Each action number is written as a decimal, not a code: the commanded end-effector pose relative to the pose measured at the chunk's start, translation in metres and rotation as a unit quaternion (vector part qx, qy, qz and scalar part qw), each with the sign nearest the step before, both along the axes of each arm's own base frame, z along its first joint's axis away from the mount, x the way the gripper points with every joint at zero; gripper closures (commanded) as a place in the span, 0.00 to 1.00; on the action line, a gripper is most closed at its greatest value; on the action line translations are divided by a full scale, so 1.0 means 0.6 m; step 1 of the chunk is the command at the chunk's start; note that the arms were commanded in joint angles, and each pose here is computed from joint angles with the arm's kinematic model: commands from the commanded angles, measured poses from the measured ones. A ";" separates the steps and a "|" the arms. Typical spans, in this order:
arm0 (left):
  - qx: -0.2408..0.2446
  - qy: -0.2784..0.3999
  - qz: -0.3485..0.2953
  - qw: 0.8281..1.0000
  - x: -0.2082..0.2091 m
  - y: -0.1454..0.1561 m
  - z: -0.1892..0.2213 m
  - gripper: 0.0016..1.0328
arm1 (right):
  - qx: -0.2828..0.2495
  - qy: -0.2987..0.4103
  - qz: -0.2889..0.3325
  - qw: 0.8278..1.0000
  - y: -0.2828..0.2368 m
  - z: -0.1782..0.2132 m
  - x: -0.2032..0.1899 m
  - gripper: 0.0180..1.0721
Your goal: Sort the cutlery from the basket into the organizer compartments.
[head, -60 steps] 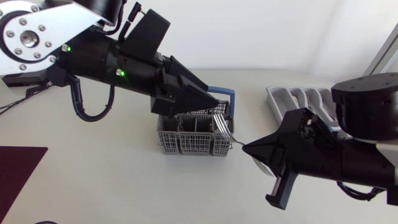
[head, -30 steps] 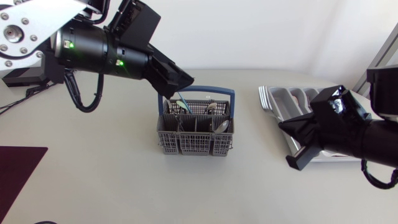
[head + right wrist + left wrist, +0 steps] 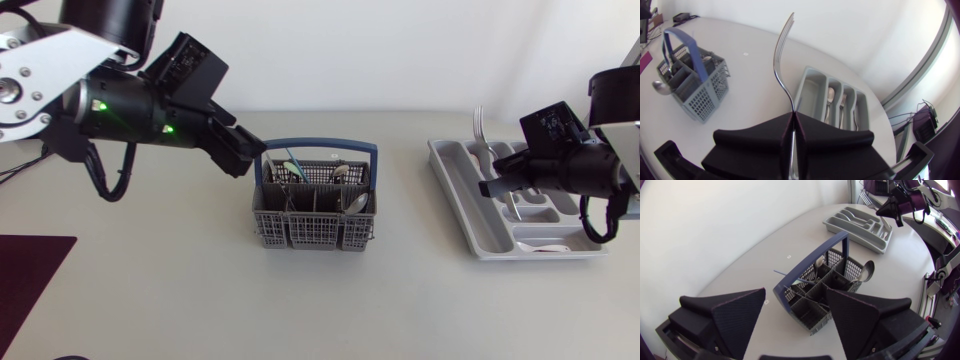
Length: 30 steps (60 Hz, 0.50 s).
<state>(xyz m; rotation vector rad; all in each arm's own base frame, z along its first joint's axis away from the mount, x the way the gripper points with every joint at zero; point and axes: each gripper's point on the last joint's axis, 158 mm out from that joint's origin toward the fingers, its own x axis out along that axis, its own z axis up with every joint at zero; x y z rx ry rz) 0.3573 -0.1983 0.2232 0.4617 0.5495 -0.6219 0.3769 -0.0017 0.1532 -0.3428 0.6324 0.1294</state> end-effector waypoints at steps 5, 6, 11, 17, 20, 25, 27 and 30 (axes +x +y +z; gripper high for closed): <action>0.021 0.001 0.022 1.000 -0.010 0.040 -0.014 0.19 | -0.015 0.002 -0.040 0.999 -0.052 -0.008 0.054 0.95; 0.023 0.002 0.023 0.999 -0.011 0.043 -0.016 0.19 | -0.015 0.003 -0.045 0.999 -0.058 -0.011 0.058 0.95; 0.028 0.009 0.027 0.999 -0.019 0.052 -0.026 0.19 | -0.019 0.008 -0.068 0.997 -0.087 -0.023 0.082 0.95; 0.038 0.014 0.035 0.999 -0.026 0.061 -0.041 0.19 | -0.022 0.016 -0.090 0.996 -0.118 -0.041 0.107 0.95; 0.039 0.019 0.033 0.999 -0.032 0.059 -0.050 0.19 | -0.027 0.017 -0.101 0.994 -0.134 -0.049 0.121 0.95; 0.042 0.027 0.031 0.998 -0.039 0.058 -0.062 0.19 | -0.029 0.026 -0.116 0.993 -0.157 -0.065 0.139 0.95; 0.044 0.030 0.030 0.998 -0.042 0.058 -0.068 0.19 | -0.032 0.029 -0.124 0.991 -0.170 -0.070 0.147 0.95; 0.046 0.033 0.029 0.998 -0.044 0.058 -0.073 0.19 | -0.036 0.029 -0.133 0.990 -0.185 -0.076 0.159 0.95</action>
